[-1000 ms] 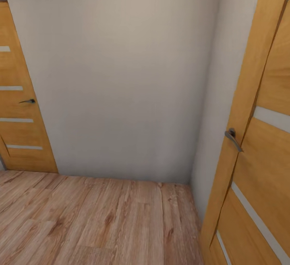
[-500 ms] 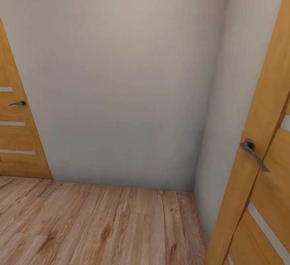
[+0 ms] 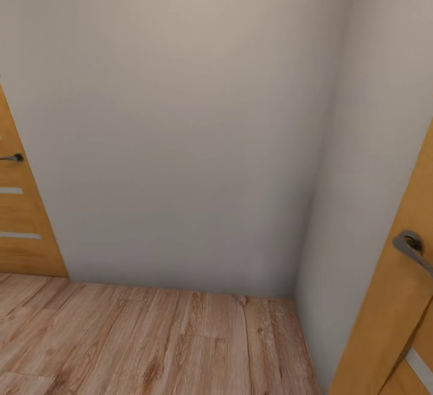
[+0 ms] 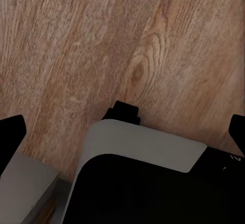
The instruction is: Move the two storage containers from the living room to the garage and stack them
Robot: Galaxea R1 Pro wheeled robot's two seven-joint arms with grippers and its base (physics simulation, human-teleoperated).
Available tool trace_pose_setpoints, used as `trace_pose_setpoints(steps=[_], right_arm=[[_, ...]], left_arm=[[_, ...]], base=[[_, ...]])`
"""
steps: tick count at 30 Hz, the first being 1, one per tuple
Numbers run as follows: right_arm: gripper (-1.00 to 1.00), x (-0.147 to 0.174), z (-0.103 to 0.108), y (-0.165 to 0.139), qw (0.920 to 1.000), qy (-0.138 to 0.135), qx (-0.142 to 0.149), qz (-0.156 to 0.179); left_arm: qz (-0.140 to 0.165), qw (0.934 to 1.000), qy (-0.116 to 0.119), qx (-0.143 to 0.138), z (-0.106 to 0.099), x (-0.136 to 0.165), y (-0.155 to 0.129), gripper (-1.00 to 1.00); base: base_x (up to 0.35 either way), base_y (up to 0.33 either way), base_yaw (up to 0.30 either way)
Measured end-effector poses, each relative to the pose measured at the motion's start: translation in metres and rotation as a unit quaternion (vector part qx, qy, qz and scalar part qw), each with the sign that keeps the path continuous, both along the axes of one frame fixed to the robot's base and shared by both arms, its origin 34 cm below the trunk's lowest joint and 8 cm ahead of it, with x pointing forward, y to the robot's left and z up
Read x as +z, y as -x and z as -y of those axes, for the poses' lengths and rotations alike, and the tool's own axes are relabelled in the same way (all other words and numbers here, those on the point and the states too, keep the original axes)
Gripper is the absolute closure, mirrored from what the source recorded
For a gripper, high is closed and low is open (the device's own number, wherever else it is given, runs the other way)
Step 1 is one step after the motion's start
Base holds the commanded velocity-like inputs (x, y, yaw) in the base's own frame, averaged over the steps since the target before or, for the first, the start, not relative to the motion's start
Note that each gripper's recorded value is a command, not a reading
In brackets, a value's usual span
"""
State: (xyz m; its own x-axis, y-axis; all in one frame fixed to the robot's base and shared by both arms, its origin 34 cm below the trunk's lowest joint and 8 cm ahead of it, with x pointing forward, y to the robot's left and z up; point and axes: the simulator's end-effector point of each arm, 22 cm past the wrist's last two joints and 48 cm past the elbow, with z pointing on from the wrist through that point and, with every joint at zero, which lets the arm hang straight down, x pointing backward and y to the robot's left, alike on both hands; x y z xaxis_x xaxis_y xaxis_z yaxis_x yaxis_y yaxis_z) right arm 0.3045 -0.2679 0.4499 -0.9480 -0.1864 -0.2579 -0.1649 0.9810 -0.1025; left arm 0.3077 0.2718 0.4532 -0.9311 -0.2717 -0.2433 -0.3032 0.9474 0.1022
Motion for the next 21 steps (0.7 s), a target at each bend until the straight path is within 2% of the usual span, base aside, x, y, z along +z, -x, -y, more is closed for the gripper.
trace_pose_setpoints(steps=[8,21], right_arm=[[-1.00,0.0001,0.0005,-0.0005,1.0000,0.000,0.000,0.001],[-1.00,0.0002,0.0005,-0.0007,1.0000,0.000,-0.001,0.002]], left_arm=[[0.000,1.0000,0.000,0.000,-0.0002,0.0000,0.0002,-1.00],[0.001,1.0000,0.000,0.001,-0.0002,0.0000,-0.0001,-1.00]], base=[[0.322,0.000,0.014],[0.321,0.000,0.248]])
